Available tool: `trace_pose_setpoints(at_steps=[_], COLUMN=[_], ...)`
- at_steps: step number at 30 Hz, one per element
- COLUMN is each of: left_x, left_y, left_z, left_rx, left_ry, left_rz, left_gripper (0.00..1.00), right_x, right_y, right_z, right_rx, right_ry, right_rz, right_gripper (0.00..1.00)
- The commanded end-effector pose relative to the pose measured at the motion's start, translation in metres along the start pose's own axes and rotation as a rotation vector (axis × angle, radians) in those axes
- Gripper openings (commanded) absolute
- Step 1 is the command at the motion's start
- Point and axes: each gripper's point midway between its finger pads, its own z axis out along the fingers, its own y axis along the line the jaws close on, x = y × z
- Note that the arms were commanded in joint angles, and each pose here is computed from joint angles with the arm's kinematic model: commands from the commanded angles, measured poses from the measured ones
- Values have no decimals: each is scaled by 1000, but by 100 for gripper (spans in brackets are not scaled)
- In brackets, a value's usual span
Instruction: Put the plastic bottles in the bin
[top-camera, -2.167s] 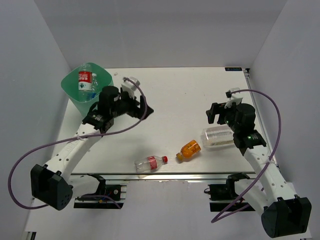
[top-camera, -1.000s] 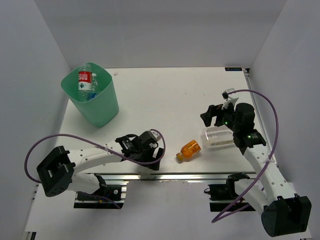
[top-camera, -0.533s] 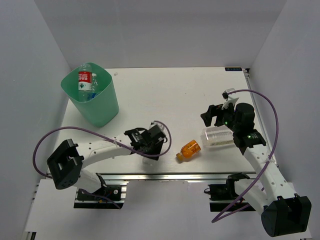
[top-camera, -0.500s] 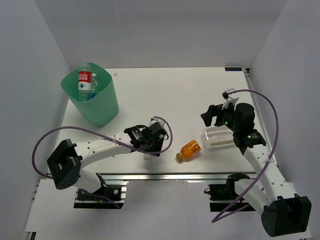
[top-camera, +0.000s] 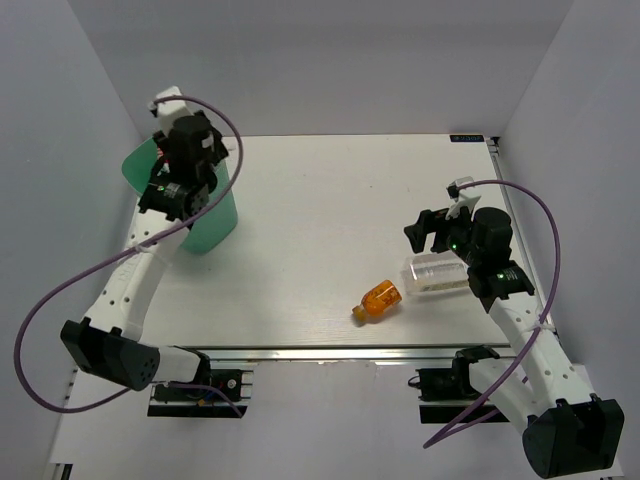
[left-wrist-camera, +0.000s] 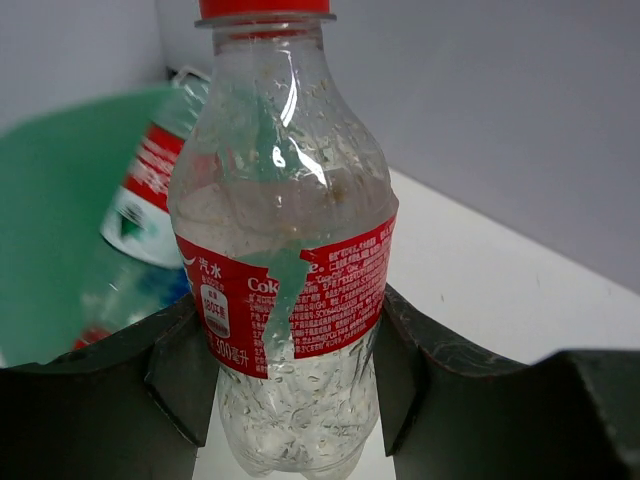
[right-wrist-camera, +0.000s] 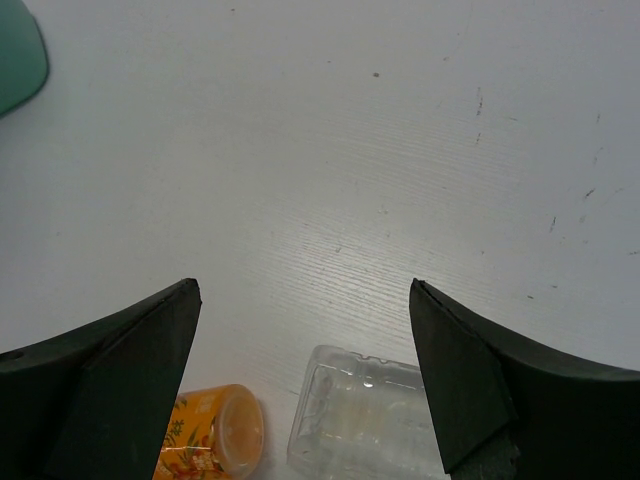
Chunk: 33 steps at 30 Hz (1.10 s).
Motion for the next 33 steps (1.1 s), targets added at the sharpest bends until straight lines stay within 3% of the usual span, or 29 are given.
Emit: trace_pose_setpoints(at_steps=[1,3,8,10,13,20,23,24,26,27,29,30,33], left_x=[-49,-47,-38,-29,-18,-29,-26,-19,-4,20,53,90,140], left_y=[28,36,54,58,61,56,18,-14,-49,-77,-101,-126,-164], left_z=[7,16,27,33,38,27,12,-3,-23,-37,-48,-67,-109], left_rx=[-27,-18,-8,-2,-17,8,245,447,642,743,789,887,1112], left_ry=[-119,-112,-101,-65,-24,-30,2,30,61,92,119,179,251], left_rz=[25,69,170,196,214,185,178,176,190,223,309,356,391], left_gripper=[60,61,81,82,97,98,98,98,98,98,98,98,98], right_x=[-12,-12,-10,-8,-7,-9,-9,-9,-10,-11,-9,-9,-6], right_y=[-3,-3,-3,-2,-1,3,4,5,4,1,-6,-13,-29], right_z=[-2,-1,0,1,2,1,1,0,1,1,1,2,0], right_rx=[12,10,3,0,-14,-34,-39,-42,-38,-12,26,72,153], right_ry=[-30,-25,-13,-8,1,-8,-8,-14,-21,-24,-17,-16,-10], right_rz=[-30,-37,-44,-46,-49,-55,-53,-50,-40,-19,5,31,74], right_gripper=[89,89,89,89,89,89,89,89,89,89,89,89,89])
